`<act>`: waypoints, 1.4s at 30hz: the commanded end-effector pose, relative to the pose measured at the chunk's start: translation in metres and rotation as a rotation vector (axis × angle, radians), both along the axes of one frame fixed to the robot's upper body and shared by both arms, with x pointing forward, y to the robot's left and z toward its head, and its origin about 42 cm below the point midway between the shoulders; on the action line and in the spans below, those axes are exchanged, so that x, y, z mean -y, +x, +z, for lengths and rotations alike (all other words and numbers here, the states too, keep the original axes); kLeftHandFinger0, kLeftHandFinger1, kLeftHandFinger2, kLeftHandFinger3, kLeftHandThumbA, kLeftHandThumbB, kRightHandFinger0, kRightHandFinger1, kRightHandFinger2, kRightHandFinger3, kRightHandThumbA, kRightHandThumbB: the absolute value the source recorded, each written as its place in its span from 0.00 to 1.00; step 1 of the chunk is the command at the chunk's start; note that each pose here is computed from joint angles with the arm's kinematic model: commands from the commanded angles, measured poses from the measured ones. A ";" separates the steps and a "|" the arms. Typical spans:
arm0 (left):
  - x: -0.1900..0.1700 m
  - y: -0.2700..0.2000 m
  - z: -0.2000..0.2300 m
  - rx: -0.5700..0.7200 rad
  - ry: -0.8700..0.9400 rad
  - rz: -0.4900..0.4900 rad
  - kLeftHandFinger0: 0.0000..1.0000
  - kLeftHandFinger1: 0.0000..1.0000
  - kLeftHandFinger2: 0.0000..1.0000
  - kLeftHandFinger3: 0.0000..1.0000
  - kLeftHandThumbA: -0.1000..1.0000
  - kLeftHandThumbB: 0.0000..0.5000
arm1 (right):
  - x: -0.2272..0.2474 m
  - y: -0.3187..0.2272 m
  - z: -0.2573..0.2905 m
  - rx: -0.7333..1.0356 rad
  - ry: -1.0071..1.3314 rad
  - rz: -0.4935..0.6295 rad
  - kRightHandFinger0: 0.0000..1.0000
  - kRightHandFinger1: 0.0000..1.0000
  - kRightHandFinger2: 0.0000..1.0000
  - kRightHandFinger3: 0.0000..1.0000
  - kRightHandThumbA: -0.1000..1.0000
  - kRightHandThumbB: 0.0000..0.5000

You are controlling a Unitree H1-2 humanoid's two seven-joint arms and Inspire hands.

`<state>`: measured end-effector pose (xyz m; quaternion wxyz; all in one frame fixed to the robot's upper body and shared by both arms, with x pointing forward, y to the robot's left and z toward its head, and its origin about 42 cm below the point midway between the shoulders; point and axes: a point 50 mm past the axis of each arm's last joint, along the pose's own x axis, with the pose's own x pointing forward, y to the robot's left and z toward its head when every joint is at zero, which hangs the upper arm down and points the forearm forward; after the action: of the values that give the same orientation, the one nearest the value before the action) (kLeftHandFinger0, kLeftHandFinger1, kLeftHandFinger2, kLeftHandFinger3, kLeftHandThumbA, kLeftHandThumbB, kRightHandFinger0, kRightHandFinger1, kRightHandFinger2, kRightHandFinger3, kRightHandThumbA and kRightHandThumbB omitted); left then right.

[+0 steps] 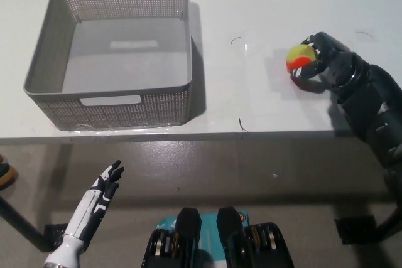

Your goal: Use the right hand to pick up a tennis ball and put it into a container on the left side

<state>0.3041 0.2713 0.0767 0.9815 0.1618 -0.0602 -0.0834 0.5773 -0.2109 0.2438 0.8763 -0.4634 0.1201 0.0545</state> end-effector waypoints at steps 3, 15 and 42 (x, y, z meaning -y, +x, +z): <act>-0.005 0.005 0.013 0.062 0.008 -0.005 1.00 1.00 1.00 1.00 0.99 0.54 | -0.008 0.011 0.044 0.257 0.116 -0.054 0.00 0.10 0.21 0.12 0.70 0.00; -0.004 0.005 0.015 0.060 0.016 -0.003 1.00 1.00 1.00 1.00 0.97 0.58 | -0.006 0.012 0.052 0.330 0.246 -0.088 0.00 0.32 0.60 0.19 0.71 0.00; -0.004 -0.003 0.004 0.033 0.005 -0.010 1.00 1.00 1.00 1.00 0.98 0.58 | -0.163 -0.047 0.170 0.695 0.414 0.357 0.00 0.24 0.49 0.36 0.66 0.00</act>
<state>0.3026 0.2723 0.0757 0.9816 0.1623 -0.0579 -0.0820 0.5419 -0.0771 0.3834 0.9313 -0.2758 -0.2330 0.0476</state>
